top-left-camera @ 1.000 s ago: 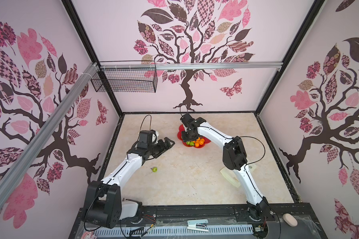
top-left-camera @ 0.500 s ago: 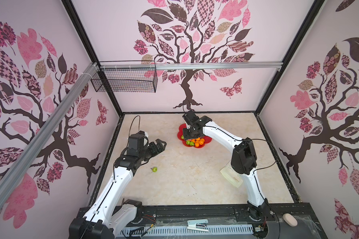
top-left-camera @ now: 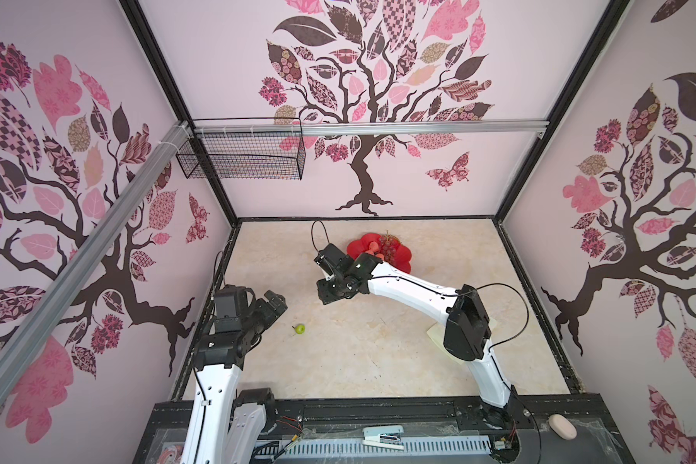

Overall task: Place and organize the fake fruits in the fruit bowl
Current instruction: 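Move the right gripper back to the last green pear on the table, then lower the right gripper and close it on the green pear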

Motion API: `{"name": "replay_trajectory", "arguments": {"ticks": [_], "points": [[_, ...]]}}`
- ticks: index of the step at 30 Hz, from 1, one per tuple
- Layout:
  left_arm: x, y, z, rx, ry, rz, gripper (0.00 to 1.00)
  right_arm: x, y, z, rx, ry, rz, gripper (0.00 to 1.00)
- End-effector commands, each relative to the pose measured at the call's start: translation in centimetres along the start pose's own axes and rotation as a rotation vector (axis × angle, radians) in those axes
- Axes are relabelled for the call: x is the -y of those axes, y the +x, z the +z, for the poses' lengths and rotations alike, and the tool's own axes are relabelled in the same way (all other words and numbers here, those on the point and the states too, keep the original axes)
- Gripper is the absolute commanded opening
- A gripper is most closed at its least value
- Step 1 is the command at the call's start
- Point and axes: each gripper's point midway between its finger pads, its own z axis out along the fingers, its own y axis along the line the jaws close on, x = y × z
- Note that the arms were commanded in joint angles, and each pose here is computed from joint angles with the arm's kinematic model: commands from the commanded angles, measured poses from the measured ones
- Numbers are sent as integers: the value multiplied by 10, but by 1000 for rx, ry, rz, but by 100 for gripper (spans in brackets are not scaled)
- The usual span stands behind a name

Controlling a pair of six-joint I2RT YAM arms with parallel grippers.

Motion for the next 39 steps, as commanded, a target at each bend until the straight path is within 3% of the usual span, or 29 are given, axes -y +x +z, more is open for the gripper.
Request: {"name": "replay_trajectory", "arguments": {"ticks": [1, 8, 15, 22, 39], "points": [[-25, 5, -1, -4, -111, -59, 98, -26, 16, 24, -48, -30, -11, 46], [-45, 2, -4, 15, -184, -172, 98, -72, 40, 53, -102, -103, -95, 46], [-56, -6, -1, 2, -140, -293, 98, -74, 46, 76, -119, -99, -132, 46], [-48, -9, 5, -14, -74, -310, 98, -60, 60, 110, -147, -49, -168, 46], [-41, -8, 12, -32, -18, -314, 98, -54, 70, 134, -180, -35, -188, 46]]}}
